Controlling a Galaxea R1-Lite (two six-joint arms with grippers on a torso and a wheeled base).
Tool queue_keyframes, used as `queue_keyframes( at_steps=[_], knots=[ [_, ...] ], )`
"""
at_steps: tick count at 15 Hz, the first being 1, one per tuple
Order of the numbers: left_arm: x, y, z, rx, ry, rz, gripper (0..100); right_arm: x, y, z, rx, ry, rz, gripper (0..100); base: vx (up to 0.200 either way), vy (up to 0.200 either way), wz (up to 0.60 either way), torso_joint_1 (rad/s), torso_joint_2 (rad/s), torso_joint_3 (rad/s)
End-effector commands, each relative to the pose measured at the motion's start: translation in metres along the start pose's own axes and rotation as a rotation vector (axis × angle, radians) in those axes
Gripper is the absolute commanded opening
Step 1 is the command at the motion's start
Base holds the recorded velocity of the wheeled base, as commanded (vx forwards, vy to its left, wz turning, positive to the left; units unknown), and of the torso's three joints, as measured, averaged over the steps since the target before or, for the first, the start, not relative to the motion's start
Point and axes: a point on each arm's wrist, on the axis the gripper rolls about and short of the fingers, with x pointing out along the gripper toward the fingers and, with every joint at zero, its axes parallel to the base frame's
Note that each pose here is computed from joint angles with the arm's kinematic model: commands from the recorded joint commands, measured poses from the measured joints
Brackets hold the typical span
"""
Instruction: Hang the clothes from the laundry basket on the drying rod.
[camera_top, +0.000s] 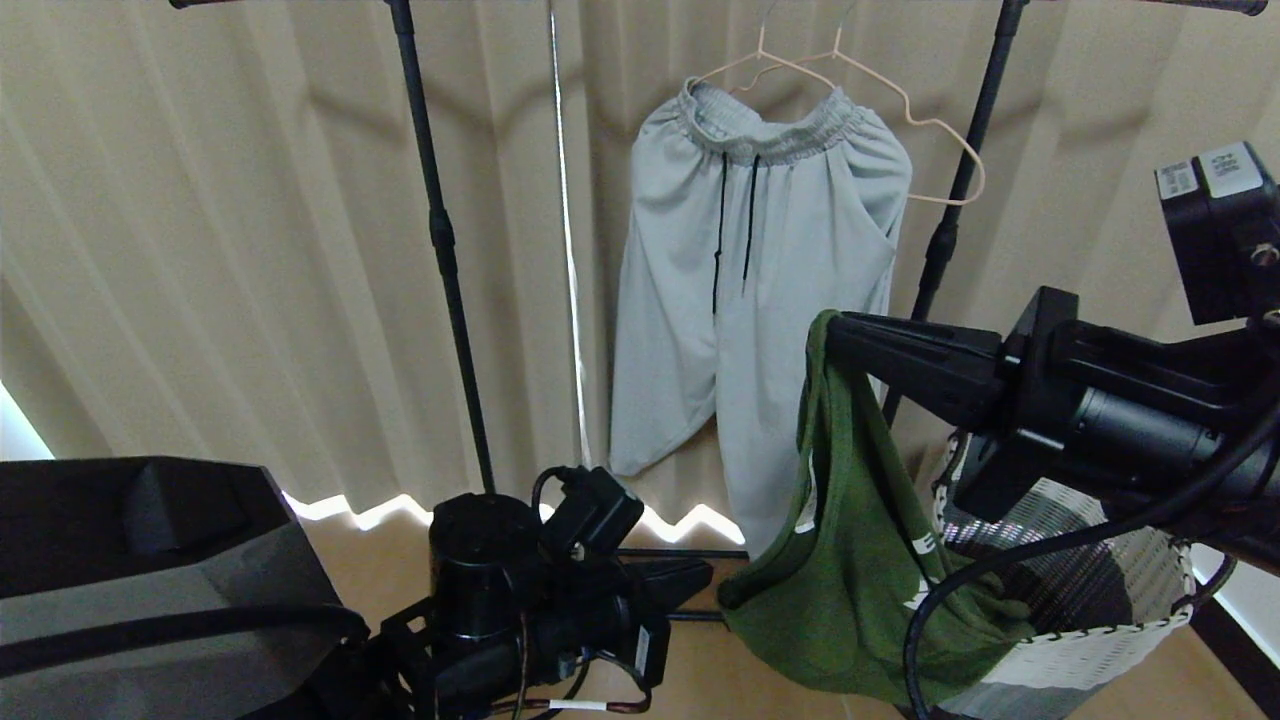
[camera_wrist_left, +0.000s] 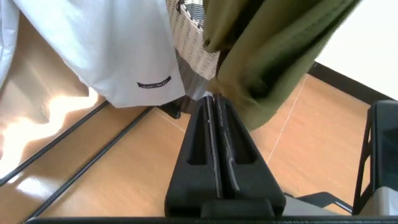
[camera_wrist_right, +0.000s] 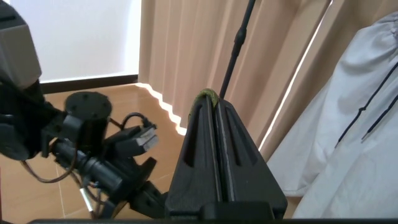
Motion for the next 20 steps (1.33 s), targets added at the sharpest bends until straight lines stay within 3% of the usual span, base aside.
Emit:
queue_keyframes(
  at_steps=[1, 4, 5, 8, 15, 20],
  knots=[
    [-0.008, -0.002, -0.003, 0.001, 0.001, -0.002, 0, 0.001, 0.000, -0.001, 0.001, 0.003, 0.002, 0, 0.000, 0.000, 0.00, 0.000, 0.00, 0.000],
    [-0.014, -0.006, 0.002, 0.011, -0.016, -0.011, 0, 0.001, 0.000, -0.001, 0.001, 0.004, 0.001, 0, 0.000, 0.000, 0.00, 0.000, 0.00, 0.000],
    [-0.016, -0.010, 0.007, 0.017, -0.029, -0.021, 100, 0.001, 0.000, -0.001, 0.001, 0.004, 0.001, 0, 0.000, 0.000, 0.00, 0.000, 0.00, 0.000],
    [-0.018, -0.018, 0.010, 0.047, -0.045, -0.038, 100, 0.001, 0.000, -0.002, 0.001, 0.006, 0.002, 0, 0.000, 0.000, 0.00, 0.000, 0.00, 0.000],
    [-0.001, -0.010, 0.019, 0.081, -0.115, -0.035, 100, -0.001, 0.002, -0.003, 0.003, 0.008, 0.022, 0, 0.000, 0.000, 0.00, 0.000, 0.00, 0.000],
    [0.021, 0.001, -0.003, 0.060, -0.055, -0.018, 100, -0.001, 0.005, -0.002, 0.003, 0.004, 0.045, 0, 0.000, 0.000, 0.00, 0.000, 0.00, 0.000]
  ],
)
